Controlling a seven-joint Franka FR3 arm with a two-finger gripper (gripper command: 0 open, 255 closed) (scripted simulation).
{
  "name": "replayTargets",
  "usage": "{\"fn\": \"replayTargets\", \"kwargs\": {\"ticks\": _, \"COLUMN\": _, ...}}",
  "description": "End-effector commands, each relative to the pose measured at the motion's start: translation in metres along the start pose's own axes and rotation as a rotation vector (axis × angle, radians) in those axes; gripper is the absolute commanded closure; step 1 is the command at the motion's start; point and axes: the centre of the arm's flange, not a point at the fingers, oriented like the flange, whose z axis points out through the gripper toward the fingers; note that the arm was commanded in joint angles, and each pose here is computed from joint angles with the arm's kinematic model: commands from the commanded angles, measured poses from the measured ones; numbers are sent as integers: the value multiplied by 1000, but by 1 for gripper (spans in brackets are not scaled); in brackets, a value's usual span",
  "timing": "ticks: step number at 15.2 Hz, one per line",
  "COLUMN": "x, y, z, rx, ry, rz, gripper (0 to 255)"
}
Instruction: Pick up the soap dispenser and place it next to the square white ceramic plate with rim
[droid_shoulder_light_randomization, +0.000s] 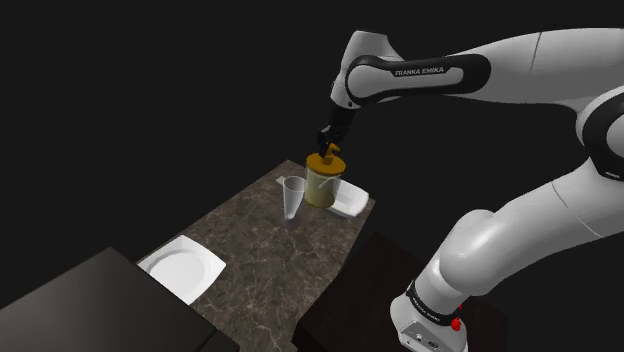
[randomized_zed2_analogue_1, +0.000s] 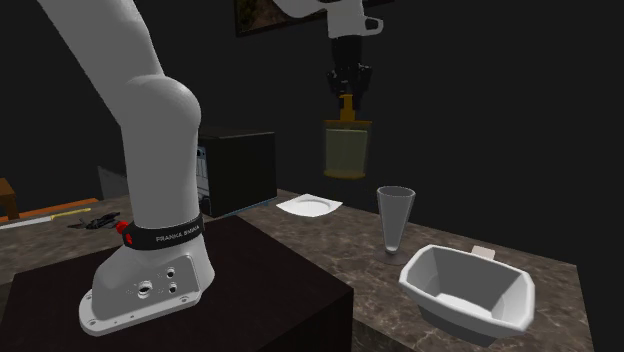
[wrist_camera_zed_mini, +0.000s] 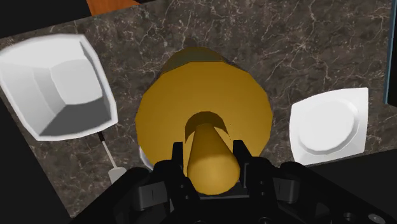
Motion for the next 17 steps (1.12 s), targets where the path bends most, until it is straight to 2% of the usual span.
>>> {"fn": "replayTargets", "kwargs": {"ticks": 1, "x": 16, "y": -22, "z": 0, "rx": 1, "ry": 1, "rz": 1, "gripper": 255}}
{"fn": "replayTargets", "kwargs": {"ticks": 16, "x": 137, "y": -188, "z": 9, "rx": 1, "ry": 1, "rz": 1, "gripper": 255}}
{"fn": "replayTargets", "kwargs": {"ticks": 17, "x": 136, "y": -188, "z": 15, "rx": 1, "ry": 1, "rz": 1, "gripper": 255}}
